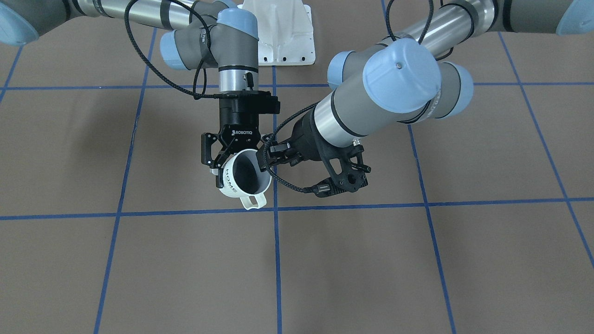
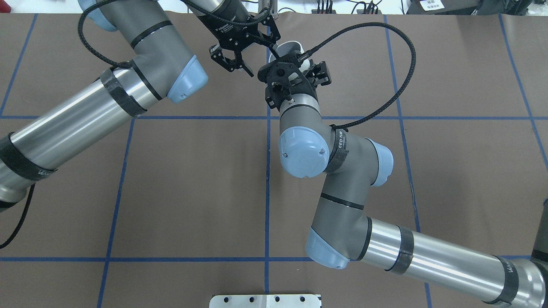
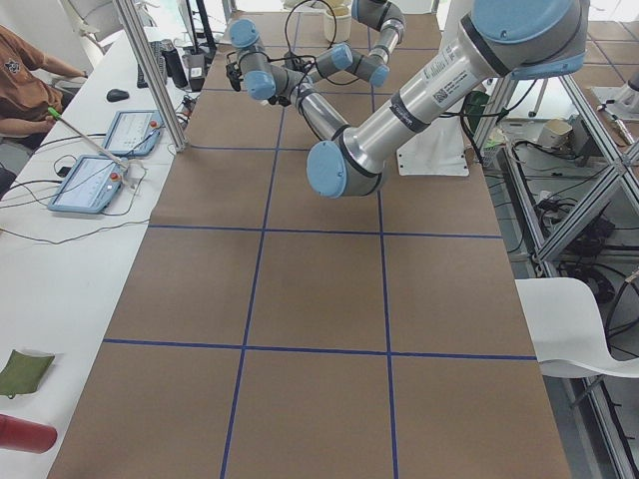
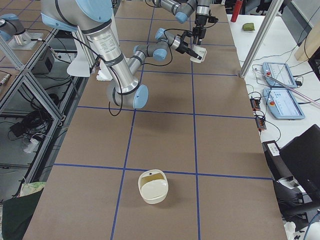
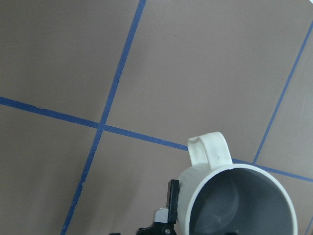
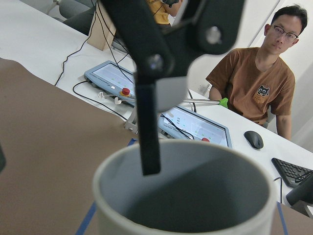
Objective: Left arm hands cup to right arm to dump lemon
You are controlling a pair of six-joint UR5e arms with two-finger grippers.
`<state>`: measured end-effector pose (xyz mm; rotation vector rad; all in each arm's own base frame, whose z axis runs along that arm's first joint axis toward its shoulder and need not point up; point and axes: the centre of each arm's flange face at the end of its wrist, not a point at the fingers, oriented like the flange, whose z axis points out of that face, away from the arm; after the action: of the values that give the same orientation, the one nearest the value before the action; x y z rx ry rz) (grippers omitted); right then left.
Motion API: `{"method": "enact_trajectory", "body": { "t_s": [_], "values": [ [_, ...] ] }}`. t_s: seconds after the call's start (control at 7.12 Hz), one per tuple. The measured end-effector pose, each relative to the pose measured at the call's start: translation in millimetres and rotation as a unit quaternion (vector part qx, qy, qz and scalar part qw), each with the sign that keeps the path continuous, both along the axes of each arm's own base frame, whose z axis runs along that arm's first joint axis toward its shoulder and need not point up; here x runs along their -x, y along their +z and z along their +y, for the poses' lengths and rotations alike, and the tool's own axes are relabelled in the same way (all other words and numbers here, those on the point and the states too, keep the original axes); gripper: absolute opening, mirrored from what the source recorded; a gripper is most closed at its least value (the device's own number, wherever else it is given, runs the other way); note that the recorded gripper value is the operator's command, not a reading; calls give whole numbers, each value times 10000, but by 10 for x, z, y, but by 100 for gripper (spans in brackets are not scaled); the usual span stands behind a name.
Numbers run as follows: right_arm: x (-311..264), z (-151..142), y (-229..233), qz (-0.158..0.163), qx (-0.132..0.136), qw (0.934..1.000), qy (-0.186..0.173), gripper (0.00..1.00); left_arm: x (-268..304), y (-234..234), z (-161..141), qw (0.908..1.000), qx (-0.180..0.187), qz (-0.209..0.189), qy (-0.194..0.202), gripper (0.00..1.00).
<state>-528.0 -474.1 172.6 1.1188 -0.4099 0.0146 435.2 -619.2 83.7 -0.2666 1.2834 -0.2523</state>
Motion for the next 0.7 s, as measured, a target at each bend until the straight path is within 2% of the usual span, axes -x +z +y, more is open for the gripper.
{"method": "enact_trajectory", "body": {
  "t_s": [0.14, 0.7],
  "values": [
    [7, 8, -1, -5, 1, 10000, -6, 19, -33, 13, -40, 10000, -7, -1, -9, 68],
    [27, 36, -5, -14, -2, 10000, -30, 19, -181, 25, -105, 10000, 0, -15, 27, 50]
  ]
}}
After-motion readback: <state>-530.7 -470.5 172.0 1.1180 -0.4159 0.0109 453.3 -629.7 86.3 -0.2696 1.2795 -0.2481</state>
